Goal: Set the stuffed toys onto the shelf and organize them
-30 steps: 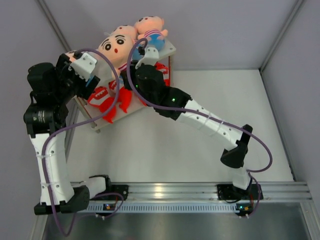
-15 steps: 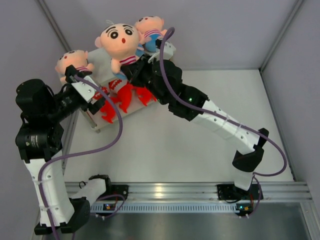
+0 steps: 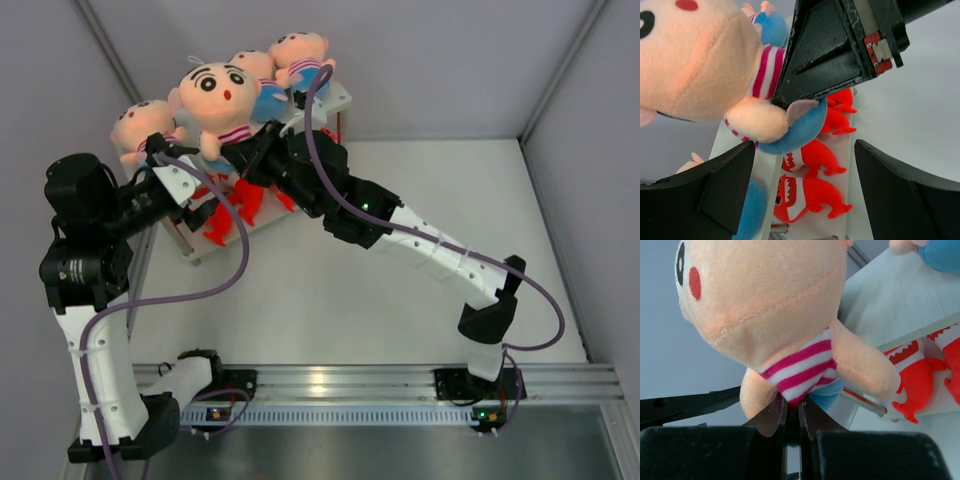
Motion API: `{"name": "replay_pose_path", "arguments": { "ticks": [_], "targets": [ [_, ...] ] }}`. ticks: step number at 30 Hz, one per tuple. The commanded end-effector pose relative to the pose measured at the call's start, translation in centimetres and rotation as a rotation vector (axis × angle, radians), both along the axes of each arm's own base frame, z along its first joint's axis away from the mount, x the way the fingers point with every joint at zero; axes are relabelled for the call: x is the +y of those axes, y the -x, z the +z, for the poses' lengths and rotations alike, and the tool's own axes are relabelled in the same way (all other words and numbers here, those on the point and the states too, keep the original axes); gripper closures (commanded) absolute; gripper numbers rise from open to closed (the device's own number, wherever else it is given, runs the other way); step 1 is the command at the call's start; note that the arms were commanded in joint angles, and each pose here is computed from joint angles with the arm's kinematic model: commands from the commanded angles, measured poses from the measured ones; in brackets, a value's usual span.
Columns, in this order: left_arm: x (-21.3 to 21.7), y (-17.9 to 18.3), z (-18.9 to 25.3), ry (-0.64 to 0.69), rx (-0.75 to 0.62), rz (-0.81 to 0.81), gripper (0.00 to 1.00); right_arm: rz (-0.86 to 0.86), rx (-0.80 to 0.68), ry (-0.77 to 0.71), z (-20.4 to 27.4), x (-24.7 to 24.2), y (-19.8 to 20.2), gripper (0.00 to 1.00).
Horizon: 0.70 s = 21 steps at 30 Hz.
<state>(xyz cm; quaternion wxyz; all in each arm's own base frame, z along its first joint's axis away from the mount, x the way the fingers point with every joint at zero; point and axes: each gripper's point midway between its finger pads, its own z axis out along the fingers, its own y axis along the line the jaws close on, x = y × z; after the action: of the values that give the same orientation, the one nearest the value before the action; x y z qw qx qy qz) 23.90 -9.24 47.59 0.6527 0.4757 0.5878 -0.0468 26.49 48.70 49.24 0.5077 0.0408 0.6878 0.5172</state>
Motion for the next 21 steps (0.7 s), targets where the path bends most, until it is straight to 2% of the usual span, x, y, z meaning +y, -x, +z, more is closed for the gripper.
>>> {"name": "replay_pose_path", "arguments": {
  "ticks": [1,4,6,7,9,10,15,17,21],
  "targets": [
    [-0.5,0.0,0.2,-0.008,-0.022,-0.035,0.14,0.060,-0.029,-0.130,3.8,0.9,1.8,1.00],
    [-0.9,0.2,0.4,0.001,-0.020,-0.059,0.16,0.074,-0.027,-0.133,3.6,1.5,2.2,1.00],
    [-1.0,0.3,0.5,0.003,-0.021,-0.068,0.21,0.081,-0.025,-0.134,3.4,1.9,2.2,1.00],
    [-1.0,0.3,0.5,0.002,-0.021,-0.069,0.30,0.091,-0.024,-0.143,3.8,1.9,2.4,1.00],
    [-0.8,-0.2,0.2,-0.005,-0.017,-0.054,0.42,0.100,-0.025,-0.150,3.9,2.1,2.5,1.00],
    [-0.6,-0.4,0.0,-0.007,-0.010,-0.040,0.57,0.106,-0.030,-0.155,4.1,2.1,2.7,1.00],
    [-0.6,-0.5,0.3,0.001,-0.010,-0.040,0.94,0.108,-0.041,-0.146,4.2,2.1,3.1,1.00],
    [-0.8,-0.6,0.4,0.012,-0.002,-0.049,1.00,0.107,-0.035,-0.145,4.0,2.2,3.1,1.00],
    [-0.7,-0.8,0.3,0.017,0.011,-0.042,1.00,0.113,-0.034,-0.152,4.2,2.2,3.2,1.00]
  ]
}}
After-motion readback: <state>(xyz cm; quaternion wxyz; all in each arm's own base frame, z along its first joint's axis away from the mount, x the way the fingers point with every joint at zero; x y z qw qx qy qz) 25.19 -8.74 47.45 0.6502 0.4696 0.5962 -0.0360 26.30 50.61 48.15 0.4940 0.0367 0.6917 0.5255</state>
